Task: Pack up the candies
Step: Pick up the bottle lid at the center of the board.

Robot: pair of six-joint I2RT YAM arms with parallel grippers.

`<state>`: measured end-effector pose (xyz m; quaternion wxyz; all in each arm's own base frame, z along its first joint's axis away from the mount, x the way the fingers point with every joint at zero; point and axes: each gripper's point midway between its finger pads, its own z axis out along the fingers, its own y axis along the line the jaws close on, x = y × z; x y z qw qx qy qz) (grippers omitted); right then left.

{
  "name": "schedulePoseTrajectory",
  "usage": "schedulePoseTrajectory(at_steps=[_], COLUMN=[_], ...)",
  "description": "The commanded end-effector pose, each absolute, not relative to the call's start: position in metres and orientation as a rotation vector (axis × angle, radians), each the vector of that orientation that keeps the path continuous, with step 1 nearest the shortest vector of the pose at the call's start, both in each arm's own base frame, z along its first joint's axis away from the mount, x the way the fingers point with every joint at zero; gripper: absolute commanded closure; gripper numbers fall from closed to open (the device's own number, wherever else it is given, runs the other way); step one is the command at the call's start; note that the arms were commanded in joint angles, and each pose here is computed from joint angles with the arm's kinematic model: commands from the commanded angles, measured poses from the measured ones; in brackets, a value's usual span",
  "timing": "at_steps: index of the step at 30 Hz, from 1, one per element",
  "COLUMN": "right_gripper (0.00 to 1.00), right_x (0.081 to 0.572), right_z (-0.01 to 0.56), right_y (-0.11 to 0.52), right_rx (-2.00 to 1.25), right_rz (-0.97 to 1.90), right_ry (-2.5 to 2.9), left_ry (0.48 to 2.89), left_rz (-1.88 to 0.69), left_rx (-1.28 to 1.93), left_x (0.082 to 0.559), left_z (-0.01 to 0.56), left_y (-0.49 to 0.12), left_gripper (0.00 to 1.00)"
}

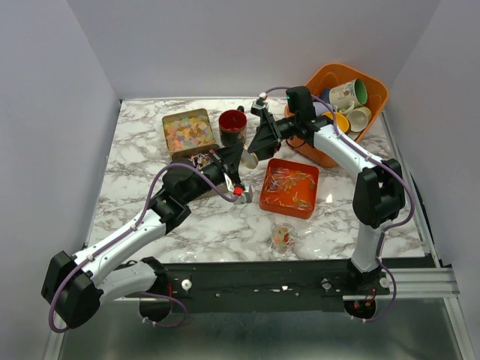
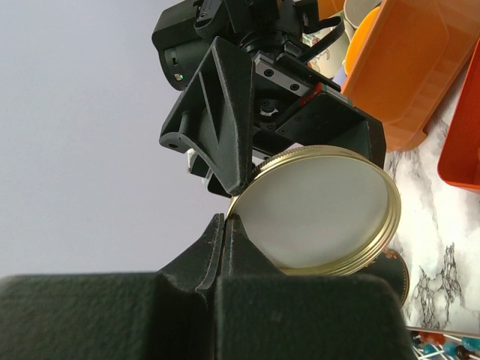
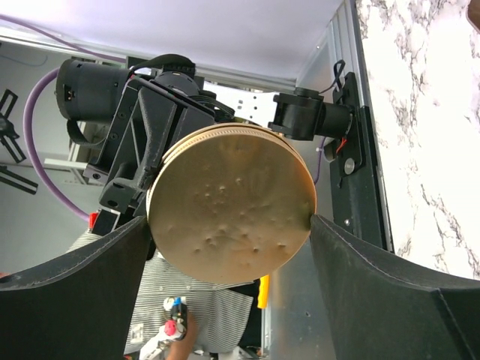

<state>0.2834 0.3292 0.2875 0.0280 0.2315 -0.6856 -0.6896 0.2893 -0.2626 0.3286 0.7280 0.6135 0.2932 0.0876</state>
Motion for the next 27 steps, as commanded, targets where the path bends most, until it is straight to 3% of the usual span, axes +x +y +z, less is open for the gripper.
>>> schedulePoseTrajectory(at_steps=[1, 10, 17, 19, 21, 23, 26, 27], right_gripper=[0.07, 0.07, 0.22, 0.26, 0.26, 0.21, 0.00, 0.00], right_x=[0.2450, 0.2460, 0.2481, 0.2484, 0.2497, 0.2500, 0.2495, 0.2486], right_z=[0.3165, 0.3175, 0.3130, 0.3161, 0.3166, 0.3155, 0.3135, 0.3118], right_y=[0.3043, 0.3039, 0.3041, 0.3031, 0.3024, 0.3018, 0.3009, 0.3010], right_rx=[0.837, 0.836, 0.833, 0.872, 0.882, 0.864, 0.843, 0.827], right_rz=[-2.123, -2.118, -2.110, -2.125, -2.129, -2.119, -2.108, -2.100], right_ry=[-1.758, -1.759, -1.763, -1.768, -1.771, -1.774, -1.777, -1.775], left_ry=[0.599, 0.600, 0.598, 0.607, 0.625, 0.621, 0.595, 0.591], left_rz=[0.194, 0.175, 0.203, 0.215, 0.211, 0.205, 0.205, 0.214], left_rx=[1.297, 1.296, 1.295, 1.284, 1.280, 1.278, 1.273, 1.273], left_x=[0.2849, 0.2797, 0.2821, 0.2831, 0.2834, 0.2815, 0.2776, 0.2776], left_z=[0.3456, 0.3448, 0.3449, 0.3455, 0.3454, 0.3469, 0.3496, 0.3500], left_y=[-0.2667, -0.2679, -0.2687, -0.2655, -0.2637, -0.2632, -0.2641, -0.2640], left_gripper=[1.00, 1.00, 1.00, 0.90, 1.00, 1.00, 1.00, 1.00])
